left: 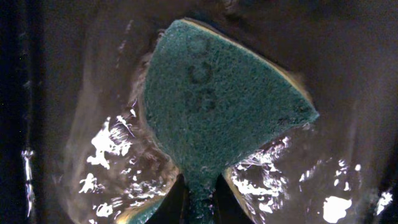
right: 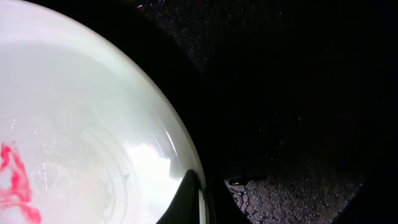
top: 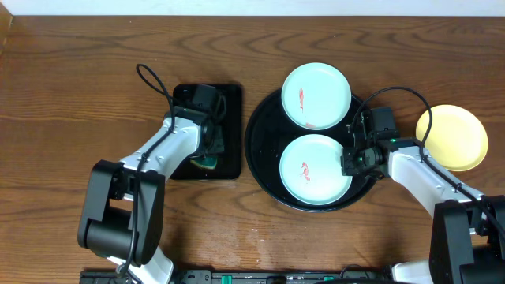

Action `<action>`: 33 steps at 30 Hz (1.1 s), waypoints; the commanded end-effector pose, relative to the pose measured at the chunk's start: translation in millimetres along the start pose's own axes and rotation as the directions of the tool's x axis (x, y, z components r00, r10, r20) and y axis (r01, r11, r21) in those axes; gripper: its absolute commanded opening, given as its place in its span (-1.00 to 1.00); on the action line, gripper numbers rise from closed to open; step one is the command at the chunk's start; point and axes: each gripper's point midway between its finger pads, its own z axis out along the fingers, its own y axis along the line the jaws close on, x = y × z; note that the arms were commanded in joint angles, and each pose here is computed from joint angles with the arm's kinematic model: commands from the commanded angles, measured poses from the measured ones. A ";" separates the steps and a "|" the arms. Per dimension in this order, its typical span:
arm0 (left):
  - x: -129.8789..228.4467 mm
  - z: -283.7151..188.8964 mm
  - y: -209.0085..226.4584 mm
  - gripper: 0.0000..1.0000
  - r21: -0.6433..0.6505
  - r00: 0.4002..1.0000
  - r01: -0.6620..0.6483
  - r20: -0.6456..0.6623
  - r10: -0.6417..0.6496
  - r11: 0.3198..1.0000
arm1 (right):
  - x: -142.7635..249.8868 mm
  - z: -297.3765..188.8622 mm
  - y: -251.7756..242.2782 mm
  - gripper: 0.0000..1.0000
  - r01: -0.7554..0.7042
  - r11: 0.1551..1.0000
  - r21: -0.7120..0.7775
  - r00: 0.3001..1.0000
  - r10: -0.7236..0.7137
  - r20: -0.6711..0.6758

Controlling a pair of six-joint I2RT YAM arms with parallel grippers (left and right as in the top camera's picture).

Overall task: Clean dirty plates on tray and stack at the side
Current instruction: 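Grasp the green sponge again with the left gripper, then scrub the pale green plate with the sponge, right gripper holding rim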

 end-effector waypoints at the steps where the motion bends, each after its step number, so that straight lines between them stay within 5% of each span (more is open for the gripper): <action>1: -11.6 -32.5 -1.1 -0.85 0.015 0.999 -0.002 0.042 0.001 1.000 | 9.4 10.9 -7.8 -0.98 -0.011 0.999 0.047 0.999 0.013 -0.038; 8: -14.8 -122.8 -42.1 -0.85 0.266 0.987 -0.060 0.157 0.018 0.962 | 10.8 10.9 -7.3 -0.98 -0.012 0.999 0.044 0.999 0.014 -0.044; 14: 7.3 -151.1 -91.8 -0.85 0.410 0.983 -0.133 0.174 0.066 0.902 | 11.8 11.0 1.2 -0.98 -0.013 1.000 -0.004 0.999 0.012 -0.051; 22: 46.5 -128.4 -175.8 -0.85 0.483 0.982 -0.185 0.124 0.142 0.856 | 14.6 11.0 3.4 -0.98 -0.026 1.000 -0.011 0.998 0.026 -0.062; 29: 82.8 -63.5 -225.2 -0.85 0.467 0.996 -0.044 -0.049 0.076 0.883 | 17.4 10.8 5.8 -0.98 -0.029 0.999 -0.024 0.997 0.027 -0.074; 33: 102.1 -40.1 -261.2 -0.85 0.563 0.983 -0.011 -0.147 0.114 0.826 | 17.7 10.8 6.1 -0.98 -0.034 0.999 -0.023 0.997 0.032 -0.076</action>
